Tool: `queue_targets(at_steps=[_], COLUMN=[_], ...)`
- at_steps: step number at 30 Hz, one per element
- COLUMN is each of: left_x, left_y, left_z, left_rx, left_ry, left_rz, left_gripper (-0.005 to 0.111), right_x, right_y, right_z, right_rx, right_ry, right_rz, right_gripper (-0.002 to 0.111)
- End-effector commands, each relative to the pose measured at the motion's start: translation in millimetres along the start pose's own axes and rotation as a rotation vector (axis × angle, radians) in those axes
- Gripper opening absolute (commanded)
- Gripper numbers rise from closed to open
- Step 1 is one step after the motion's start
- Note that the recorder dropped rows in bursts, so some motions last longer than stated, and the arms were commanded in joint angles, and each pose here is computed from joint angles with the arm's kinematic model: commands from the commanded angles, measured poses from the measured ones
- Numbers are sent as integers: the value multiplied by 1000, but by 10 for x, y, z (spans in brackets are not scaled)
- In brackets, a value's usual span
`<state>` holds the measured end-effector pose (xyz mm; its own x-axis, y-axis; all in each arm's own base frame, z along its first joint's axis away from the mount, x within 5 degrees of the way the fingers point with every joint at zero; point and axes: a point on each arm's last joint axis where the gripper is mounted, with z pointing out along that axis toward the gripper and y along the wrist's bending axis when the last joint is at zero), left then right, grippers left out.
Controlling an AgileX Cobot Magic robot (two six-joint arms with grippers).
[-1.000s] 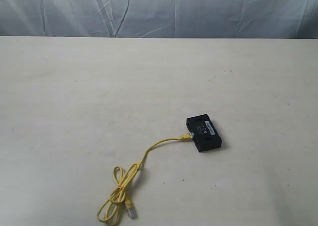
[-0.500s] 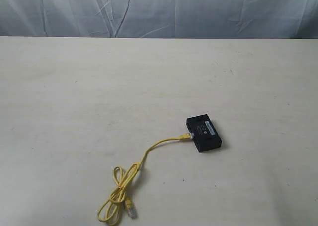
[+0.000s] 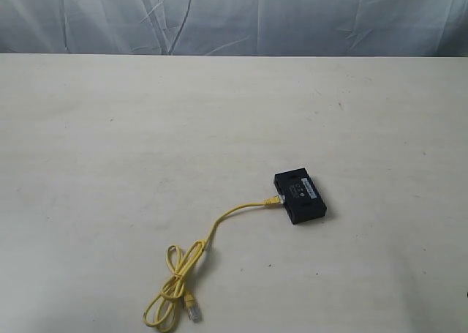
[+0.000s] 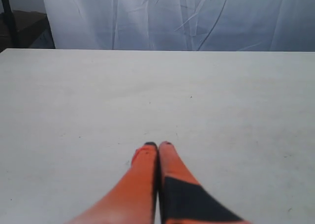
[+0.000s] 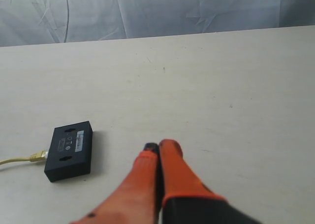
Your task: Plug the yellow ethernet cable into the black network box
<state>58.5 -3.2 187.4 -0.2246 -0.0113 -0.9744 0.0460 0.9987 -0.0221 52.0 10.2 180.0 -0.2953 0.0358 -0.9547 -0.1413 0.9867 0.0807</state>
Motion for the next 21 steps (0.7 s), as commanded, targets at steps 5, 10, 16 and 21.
queue_targets(at_steps=[5, 10, 16, 21], left_x=[-24, -30, -33, -33], left_y=[-3, 14, 25, 25], left_z=[-30, -38, -41, -41], left_rx=[3, -27, -45, -45], left_ry=[-57, -71, -76, -76], left_rz=[-16, -18, -20, -20], left_gripper=[0, 0, 0, 0], right_x=[-3, -3, -3, -6], right_y=[1, 1, 1, 1], right_z=[-1, -1, -1, -1], right_rx=[-3, -3, -3, -3], right_ry=[-12, -12, -12, -15], right_rz=[-3, -3, -3, -3], right_gripper=[-1, -1, -1, -1])
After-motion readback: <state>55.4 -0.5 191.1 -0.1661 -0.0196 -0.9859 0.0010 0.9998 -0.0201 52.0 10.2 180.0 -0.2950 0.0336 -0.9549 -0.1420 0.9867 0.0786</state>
